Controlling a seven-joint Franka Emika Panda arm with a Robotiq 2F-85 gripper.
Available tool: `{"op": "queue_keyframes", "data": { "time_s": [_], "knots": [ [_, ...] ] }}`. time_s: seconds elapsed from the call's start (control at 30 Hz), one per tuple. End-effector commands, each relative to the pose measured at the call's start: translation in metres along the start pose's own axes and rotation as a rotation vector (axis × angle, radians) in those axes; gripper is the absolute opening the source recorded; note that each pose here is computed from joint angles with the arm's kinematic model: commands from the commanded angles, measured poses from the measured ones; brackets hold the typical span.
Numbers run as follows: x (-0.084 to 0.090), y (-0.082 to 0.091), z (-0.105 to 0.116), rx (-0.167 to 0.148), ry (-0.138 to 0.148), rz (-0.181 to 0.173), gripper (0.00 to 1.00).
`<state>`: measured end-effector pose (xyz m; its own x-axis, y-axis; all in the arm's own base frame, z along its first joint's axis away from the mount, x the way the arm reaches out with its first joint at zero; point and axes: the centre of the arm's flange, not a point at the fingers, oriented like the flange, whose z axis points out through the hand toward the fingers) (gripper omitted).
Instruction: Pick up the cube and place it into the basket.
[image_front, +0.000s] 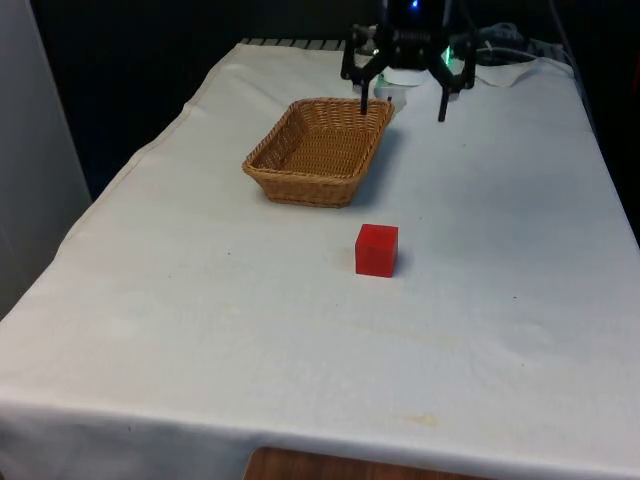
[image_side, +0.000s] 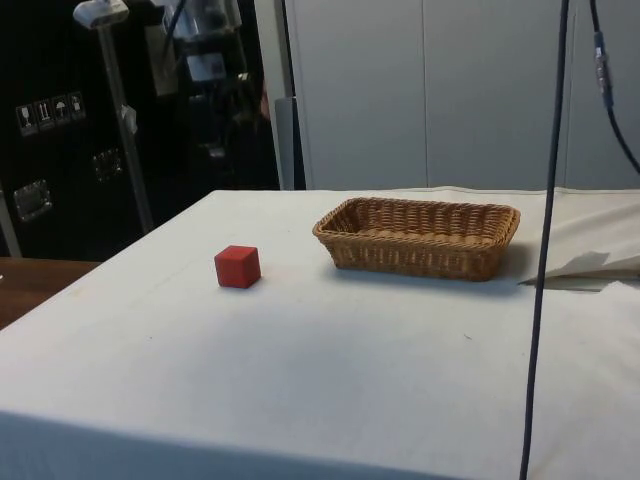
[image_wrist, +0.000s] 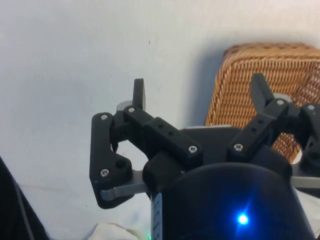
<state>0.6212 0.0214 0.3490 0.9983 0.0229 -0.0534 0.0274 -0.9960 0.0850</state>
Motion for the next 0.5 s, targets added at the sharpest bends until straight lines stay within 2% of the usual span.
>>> {"op": "queue_keyframes", "data": {
  "time_s": [0.0, 0.23, 0.27, 0.3, 0.47],
  "knots": [
    [0.003, 0.0, 0.004, -0.012, 0.004, 0.004, 1.0],
    [0.009, -0.002, 0.027, -0.022, 0.013, 0.014, 1.0],
    [0.008, -0.002, 0.027, -0.016, 0.003, 0.01, 1.0],
    [0.01, -0.002, 0.03, -0.024, 0.014, 0.015, 1.0],
    [0.01, -0.003, 0.037, -0.024, 0.02, 0.015, 1.0]
  ]
}}
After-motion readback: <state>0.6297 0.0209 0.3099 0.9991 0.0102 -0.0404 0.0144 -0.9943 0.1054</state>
